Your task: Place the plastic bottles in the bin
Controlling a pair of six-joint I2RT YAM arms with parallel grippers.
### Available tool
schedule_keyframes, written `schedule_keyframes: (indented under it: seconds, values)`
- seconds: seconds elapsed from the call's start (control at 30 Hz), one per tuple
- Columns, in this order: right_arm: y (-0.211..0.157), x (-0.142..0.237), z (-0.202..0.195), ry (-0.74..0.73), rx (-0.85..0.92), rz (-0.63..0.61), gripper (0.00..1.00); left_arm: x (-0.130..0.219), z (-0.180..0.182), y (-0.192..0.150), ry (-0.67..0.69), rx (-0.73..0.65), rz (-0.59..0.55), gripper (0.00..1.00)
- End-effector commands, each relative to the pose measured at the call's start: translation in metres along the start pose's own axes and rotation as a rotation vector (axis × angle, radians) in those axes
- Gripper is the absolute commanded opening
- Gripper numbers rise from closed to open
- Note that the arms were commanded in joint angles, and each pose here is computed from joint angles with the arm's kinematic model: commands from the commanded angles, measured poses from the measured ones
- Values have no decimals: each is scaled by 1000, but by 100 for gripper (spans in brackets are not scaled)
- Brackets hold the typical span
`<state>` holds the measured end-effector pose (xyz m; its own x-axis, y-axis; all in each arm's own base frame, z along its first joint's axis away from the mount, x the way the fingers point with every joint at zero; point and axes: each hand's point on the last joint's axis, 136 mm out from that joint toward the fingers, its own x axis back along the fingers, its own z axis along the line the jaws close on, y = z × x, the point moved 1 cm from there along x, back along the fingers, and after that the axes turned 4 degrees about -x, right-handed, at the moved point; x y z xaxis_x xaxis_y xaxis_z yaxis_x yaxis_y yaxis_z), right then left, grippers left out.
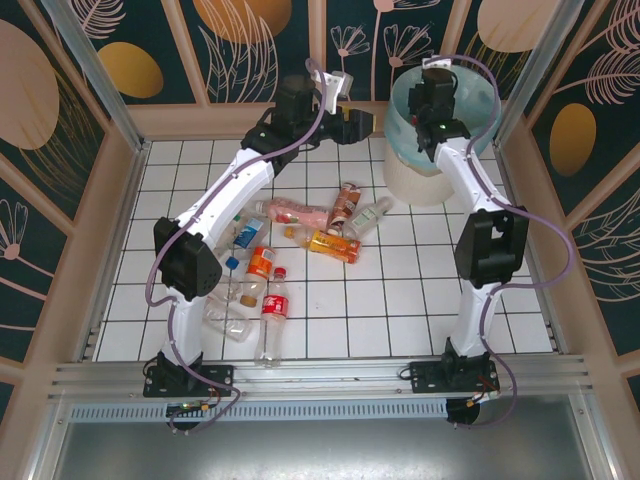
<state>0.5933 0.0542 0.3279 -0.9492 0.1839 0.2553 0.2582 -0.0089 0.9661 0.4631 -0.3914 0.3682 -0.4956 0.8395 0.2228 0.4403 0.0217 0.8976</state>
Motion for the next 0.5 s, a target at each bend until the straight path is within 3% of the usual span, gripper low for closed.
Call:
schedule_keyframes:
  seconds: [0.0,0.3,0.47]
  values:
    - [-20,-8,0,56,-40,47,17,8,-6,8,-3,-14,-15,67]
    - [-33,-18,-1,120,-30,76,23,7,-5,5,-7,-5,-8,67]
    - [-14,-9,9,189,-57,73,37,8,-5,5,-2,-7,-9,67]
